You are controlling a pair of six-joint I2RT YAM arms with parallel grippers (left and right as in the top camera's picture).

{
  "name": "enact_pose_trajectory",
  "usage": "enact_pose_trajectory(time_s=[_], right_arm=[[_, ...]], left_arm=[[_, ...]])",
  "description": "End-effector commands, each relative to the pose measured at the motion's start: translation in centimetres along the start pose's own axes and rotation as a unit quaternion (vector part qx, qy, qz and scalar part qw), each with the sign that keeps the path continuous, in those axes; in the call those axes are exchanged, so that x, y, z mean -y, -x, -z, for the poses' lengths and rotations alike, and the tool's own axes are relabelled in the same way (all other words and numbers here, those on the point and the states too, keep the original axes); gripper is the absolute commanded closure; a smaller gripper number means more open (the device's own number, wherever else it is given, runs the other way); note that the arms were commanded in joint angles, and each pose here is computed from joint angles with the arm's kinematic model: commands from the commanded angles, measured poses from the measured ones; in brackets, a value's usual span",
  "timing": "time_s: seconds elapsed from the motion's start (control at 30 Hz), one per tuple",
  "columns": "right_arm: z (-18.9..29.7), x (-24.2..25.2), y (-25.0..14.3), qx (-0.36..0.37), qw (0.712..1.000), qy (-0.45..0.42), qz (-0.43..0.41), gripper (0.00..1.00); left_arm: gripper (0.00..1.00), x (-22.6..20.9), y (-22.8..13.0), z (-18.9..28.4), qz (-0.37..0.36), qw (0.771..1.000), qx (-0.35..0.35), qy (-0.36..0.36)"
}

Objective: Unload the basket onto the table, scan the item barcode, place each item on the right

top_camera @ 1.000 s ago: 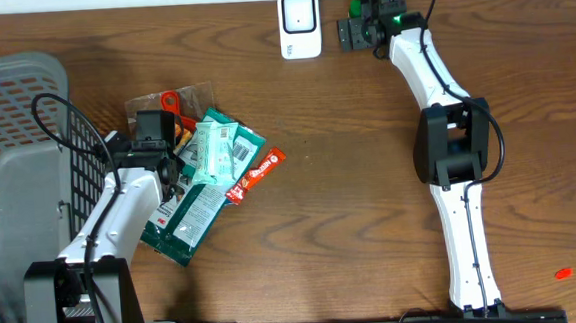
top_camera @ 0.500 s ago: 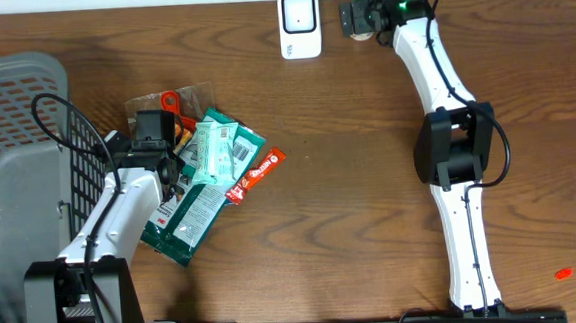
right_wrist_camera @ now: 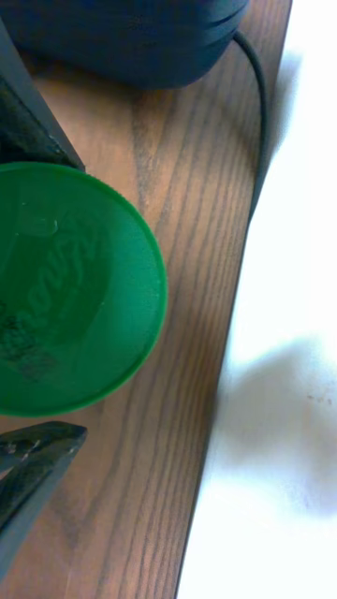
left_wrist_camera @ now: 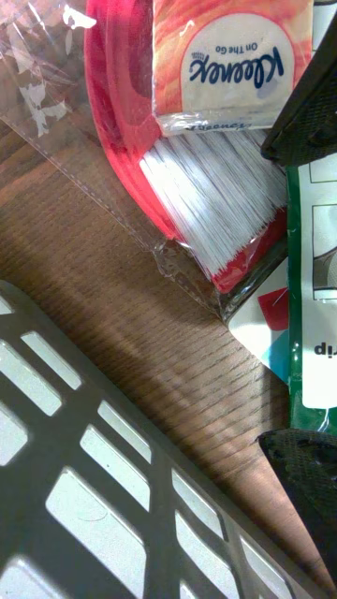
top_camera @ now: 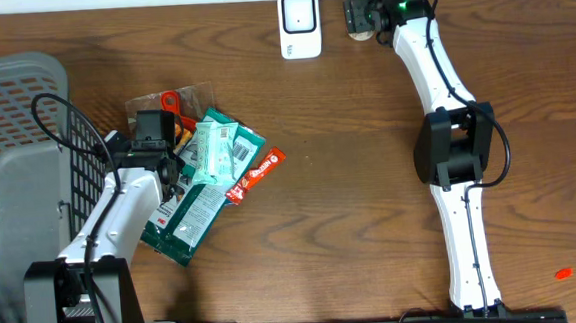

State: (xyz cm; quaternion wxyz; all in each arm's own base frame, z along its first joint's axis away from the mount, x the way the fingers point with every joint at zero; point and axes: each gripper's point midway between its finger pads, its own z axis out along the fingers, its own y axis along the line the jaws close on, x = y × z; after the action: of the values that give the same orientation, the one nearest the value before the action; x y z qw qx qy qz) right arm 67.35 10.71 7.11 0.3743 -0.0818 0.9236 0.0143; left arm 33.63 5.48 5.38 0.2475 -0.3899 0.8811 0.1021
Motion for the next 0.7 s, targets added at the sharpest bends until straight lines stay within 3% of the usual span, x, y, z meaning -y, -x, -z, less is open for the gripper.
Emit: enact_pose_trajectory(time_s=[0.0,0.5,0.67], right_arm=[[2.1,-0.8,2.2,0.021,1.000,0.000,0.009,0.20],[1.6,-1.0,1.3,0.008,1.000,0.008,0.019,0.21],[1.6,-0.9,1.1,0.005,1.000,0.007,0.018,0.17]], left_arm=[[0.11,-0.5,-0.2,-0.5,0.009,1.000,-0.002,0.011],[0.11,-0.5,-0.2,-0.5,0.009,1.000,-0.003,0.011],[0.11,-0.5,-0.2,-0.5,0.009,1.000,-0.003,0.011]])
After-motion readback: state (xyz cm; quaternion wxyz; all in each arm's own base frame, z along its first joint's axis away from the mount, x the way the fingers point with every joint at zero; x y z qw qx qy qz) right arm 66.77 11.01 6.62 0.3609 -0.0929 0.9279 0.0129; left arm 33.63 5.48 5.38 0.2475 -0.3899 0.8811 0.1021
